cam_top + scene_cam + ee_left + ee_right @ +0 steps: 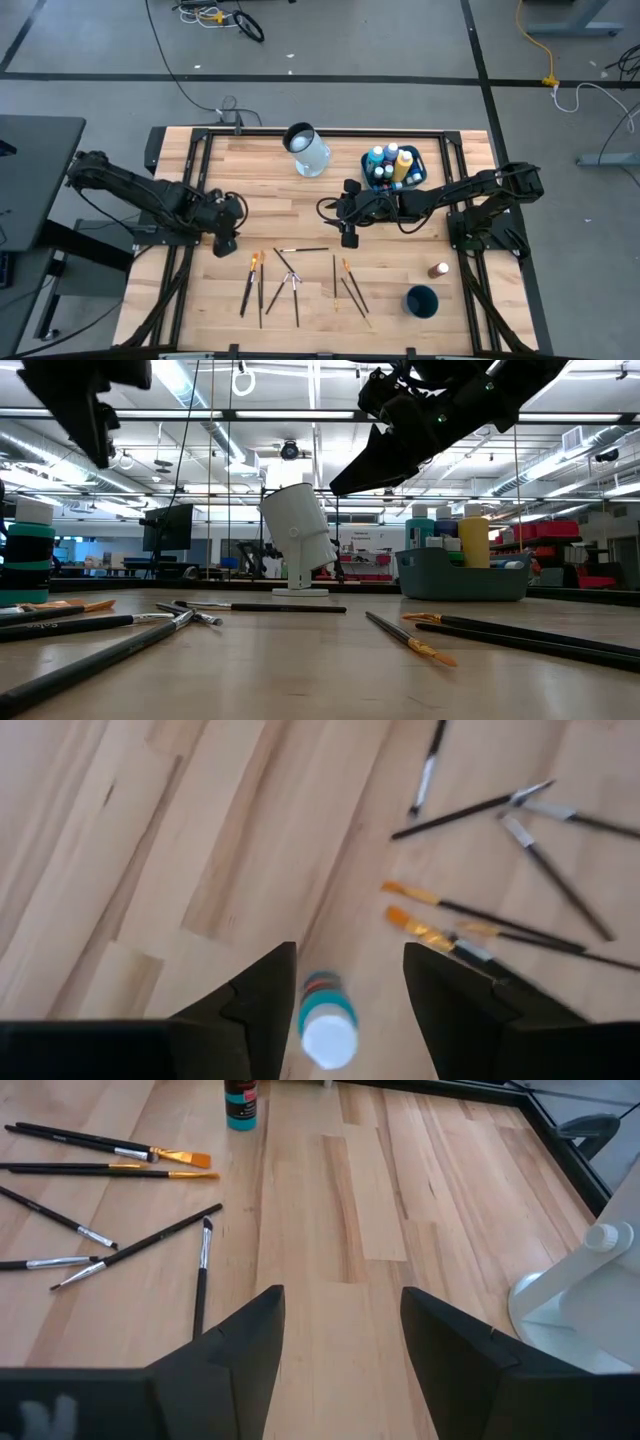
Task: Pick & Place Paint Supplies
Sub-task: Put the small light blue paint bottle into the bin
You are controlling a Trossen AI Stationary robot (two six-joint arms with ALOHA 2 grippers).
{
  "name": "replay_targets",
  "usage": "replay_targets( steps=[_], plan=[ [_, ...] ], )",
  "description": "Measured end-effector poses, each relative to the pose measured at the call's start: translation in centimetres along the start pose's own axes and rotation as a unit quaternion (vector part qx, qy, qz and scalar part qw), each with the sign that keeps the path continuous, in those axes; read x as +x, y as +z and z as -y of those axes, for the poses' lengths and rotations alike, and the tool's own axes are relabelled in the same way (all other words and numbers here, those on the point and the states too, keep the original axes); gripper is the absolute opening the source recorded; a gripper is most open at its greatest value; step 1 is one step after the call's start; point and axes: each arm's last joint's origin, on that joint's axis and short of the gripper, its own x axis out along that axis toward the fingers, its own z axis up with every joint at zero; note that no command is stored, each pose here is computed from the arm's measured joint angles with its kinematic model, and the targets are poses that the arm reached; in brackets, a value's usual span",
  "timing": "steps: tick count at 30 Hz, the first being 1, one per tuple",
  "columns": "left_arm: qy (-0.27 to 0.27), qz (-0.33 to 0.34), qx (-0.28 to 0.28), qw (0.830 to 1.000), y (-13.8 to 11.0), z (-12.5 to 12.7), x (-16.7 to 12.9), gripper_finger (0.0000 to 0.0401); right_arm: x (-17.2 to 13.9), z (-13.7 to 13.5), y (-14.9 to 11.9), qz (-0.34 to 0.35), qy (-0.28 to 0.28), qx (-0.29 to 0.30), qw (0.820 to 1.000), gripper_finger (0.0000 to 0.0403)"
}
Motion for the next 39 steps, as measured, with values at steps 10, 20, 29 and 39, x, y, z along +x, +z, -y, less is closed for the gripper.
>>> replay_targets(
  steps=[10,20,29,39],
  plan=[
    [0.000,-0.036,0.001,0.999,-1.6,-0.3,2.9,0.0195,0.0,0.0,0.0,0.000,0.000,0.000,1.000,0.0206],
    [-0.002,-0.056,-0.010,0.998,-2.7,-0.5,4.5,0.0194,0.0,0.0,0.0,0.000,0.000,0.000,1.000,0.0206],
    [-0.017,-0.062,-0.009,0.998,-3.1,-0.5,5.4,0.0194,0.0,0.0,0.0,0.000,0.000,-0.002,1.000,0.0206],
    [-0.031,-0.068,-0.005,0.997,-3.1,-0.4,5.4,0.0194,0.0,0.0,0.0,0.000,-0.001,-0.002,1.000,0.0206]
  ],
)
